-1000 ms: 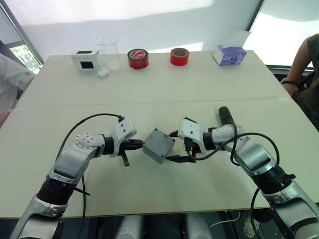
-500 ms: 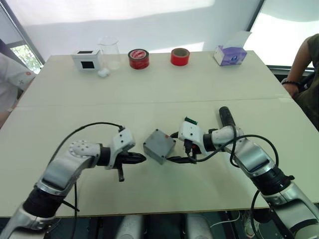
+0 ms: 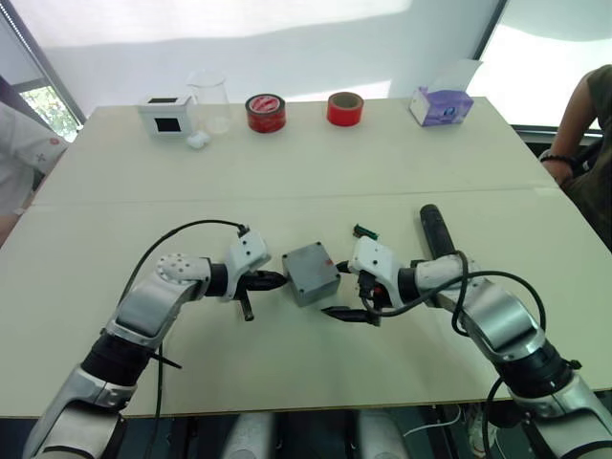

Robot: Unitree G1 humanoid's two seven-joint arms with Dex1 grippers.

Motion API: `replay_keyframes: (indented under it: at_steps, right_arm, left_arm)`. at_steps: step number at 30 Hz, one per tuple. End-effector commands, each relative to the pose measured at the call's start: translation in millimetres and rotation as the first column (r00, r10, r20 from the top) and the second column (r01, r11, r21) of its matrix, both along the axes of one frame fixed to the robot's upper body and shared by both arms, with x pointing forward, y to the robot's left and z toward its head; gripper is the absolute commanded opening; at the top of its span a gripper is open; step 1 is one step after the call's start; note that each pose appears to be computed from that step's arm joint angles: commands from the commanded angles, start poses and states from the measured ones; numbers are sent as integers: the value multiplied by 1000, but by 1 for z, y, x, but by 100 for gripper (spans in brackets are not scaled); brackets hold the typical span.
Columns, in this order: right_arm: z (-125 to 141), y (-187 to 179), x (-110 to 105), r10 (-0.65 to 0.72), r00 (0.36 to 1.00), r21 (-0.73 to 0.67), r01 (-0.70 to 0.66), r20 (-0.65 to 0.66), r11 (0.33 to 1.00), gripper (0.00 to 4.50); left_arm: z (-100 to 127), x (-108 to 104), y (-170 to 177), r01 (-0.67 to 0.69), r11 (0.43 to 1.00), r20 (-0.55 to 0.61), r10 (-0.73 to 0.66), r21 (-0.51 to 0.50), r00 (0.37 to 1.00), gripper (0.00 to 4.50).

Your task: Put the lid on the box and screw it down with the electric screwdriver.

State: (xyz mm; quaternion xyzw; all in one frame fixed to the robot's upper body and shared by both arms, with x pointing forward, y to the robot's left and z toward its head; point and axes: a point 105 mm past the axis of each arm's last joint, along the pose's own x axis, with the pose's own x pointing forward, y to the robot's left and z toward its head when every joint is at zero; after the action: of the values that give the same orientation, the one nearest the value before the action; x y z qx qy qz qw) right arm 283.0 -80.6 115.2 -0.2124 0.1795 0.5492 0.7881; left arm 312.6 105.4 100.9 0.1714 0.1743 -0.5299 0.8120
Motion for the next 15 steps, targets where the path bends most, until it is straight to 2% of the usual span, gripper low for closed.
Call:
replay_keyframes:
  at_steps: [1, 15]
  right_arm:
    - [14, 10, -6, 27, 999, 43, -28, 30, 999, 442]
    - [13, 11, -8, 23, 1000, 34, -23, 19, 999, 442]
  left_arm:
    - [18, 5, -5, 27, 999, 75, -25, -28, 997, 0]
    - [24, 11, -8, 16, 999, 109, -11, -43, 994, 0]
